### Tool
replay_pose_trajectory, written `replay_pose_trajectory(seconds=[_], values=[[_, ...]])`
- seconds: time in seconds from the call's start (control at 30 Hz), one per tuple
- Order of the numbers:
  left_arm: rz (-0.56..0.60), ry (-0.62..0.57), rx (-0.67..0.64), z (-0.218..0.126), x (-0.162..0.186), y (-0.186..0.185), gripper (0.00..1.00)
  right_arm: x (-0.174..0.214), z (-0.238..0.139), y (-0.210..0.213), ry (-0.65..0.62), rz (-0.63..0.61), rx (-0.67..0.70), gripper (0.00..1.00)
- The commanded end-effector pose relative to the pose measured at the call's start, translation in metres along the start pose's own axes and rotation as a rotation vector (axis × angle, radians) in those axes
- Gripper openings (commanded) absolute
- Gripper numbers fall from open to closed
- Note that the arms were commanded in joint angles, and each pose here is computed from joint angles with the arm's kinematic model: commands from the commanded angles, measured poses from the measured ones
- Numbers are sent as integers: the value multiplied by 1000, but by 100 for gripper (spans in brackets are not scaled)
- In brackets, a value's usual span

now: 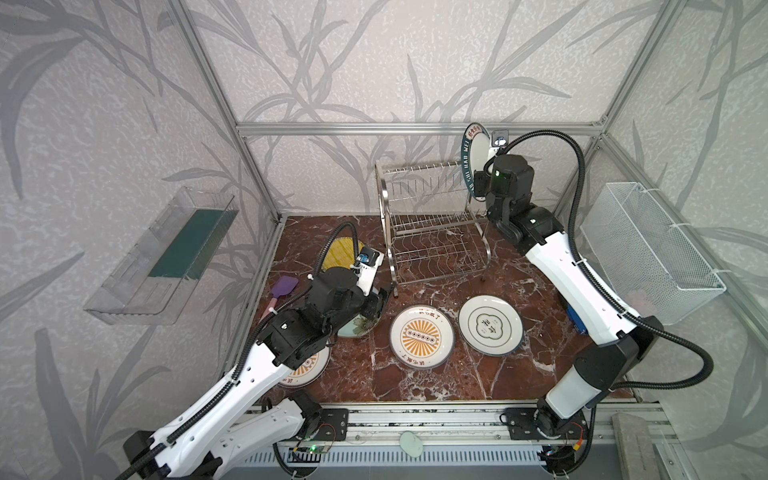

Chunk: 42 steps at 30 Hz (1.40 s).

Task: Load the plates into the dish rack
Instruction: 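Raise the plate with the right gripper over the rack's upper tier, then lower the plate edge-first into the upper rack slots with the right gripper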

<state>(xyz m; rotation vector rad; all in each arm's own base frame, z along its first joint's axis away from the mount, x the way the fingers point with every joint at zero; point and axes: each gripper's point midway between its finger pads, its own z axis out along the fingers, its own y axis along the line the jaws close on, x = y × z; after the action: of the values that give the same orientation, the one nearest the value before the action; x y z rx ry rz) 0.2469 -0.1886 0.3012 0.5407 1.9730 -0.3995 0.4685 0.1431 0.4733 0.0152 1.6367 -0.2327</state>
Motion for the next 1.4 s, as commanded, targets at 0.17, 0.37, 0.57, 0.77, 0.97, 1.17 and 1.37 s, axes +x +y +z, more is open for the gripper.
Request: replay_pose_trajectory(seconds=[0.17,0.37,0.57,0.77,0.97,1.17,1.37], values=[[-21,-8,19,-3,4,-2,65,-20,-1,-11,-74,61,68,0],[-14,-16,19,-5,2,-2,65,-12,6,-8,-68,38,92,0],[-12,-20,21,-6,1,-2,65,-9,9,-6,-67,36,96,0],[-1,-13,17,-7,4,-1,65,6,21,5,-42,-3,98,0],[9,-11,11,-8,5,0,65,14,25,9,-32,-13,91,0],[17,3,2,-7,9,2,65,19,26,12,-27,-24,87,0],[22,-2,3,-9,8,2,65,22,28,12,-21,-30,81,0]])
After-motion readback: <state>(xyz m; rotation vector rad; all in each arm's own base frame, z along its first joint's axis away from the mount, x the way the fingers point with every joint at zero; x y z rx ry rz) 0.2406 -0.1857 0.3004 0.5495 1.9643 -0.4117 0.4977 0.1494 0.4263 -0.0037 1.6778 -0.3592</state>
